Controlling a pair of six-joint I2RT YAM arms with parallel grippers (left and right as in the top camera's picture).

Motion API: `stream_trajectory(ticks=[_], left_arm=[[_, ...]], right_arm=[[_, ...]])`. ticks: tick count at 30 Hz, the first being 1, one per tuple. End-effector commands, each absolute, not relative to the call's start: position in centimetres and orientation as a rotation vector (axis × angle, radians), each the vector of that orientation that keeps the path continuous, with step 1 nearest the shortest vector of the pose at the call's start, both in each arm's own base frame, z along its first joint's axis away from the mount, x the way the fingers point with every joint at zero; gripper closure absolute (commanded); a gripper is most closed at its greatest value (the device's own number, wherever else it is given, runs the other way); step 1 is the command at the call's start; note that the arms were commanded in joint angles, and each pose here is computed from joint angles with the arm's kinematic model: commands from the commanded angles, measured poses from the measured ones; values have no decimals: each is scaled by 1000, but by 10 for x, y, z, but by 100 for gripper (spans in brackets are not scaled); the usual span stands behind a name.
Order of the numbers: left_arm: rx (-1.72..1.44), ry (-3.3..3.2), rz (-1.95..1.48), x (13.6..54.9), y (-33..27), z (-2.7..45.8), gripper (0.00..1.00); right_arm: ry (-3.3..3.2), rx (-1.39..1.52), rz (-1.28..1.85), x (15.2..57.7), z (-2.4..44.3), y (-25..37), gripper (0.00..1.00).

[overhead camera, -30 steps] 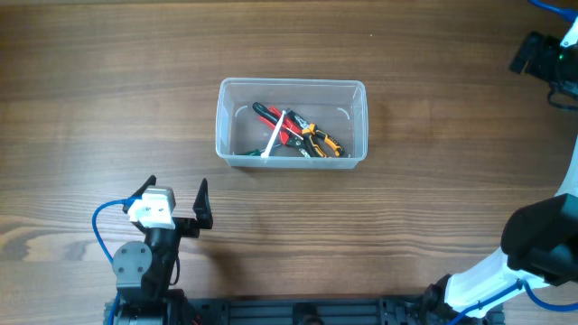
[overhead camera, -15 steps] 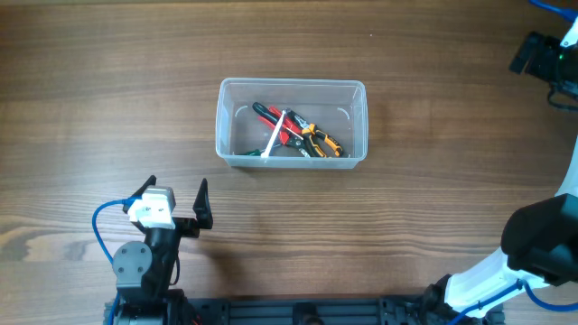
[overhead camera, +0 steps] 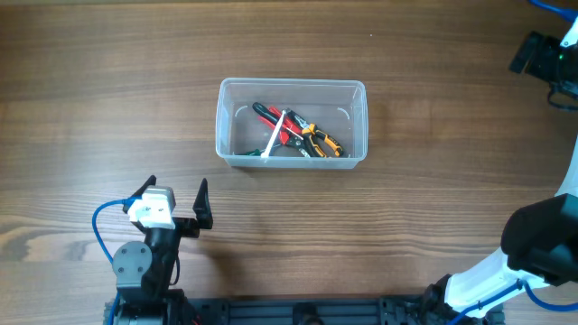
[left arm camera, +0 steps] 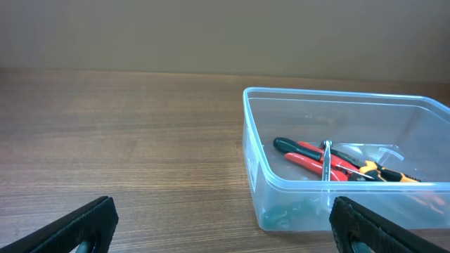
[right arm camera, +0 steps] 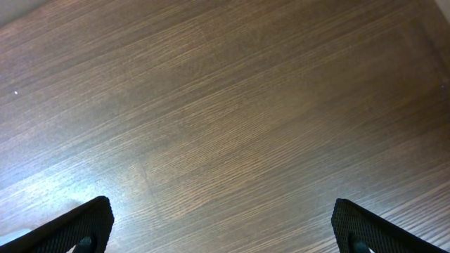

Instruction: Pack container

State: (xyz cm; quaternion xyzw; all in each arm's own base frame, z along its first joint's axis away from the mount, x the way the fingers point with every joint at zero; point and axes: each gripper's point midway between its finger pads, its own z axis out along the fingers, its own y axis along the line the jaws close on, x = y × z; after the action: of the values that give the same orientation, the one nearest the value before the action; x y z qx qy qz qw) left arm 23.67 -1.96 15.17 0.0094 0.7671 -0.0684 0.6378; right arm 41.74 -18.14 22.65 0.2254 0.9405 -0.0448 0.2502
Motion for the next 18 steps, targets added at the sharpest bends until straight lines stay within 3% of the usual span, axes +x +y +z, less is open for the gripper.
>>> stream_trajectory(ticks=[1, 4, 11, 18], left_arm=[[53, 1745, -157, 237, -23, 150, 0], [53, 1745, -157, 237, -23, 150, 0], [53, 1745, -157, 237, -23, 150, 0], [53, 1745, -157, 237, -23, 150, 0]], right_arm=[[2530, 642, -127, 423, 227, -187, 0], [2451, 616, -128, 429, 250, -184, 0], [2131, 469, -164, 429, 353, -158, 0], [1901, 341, -129, 392, 388, -109, 0]])
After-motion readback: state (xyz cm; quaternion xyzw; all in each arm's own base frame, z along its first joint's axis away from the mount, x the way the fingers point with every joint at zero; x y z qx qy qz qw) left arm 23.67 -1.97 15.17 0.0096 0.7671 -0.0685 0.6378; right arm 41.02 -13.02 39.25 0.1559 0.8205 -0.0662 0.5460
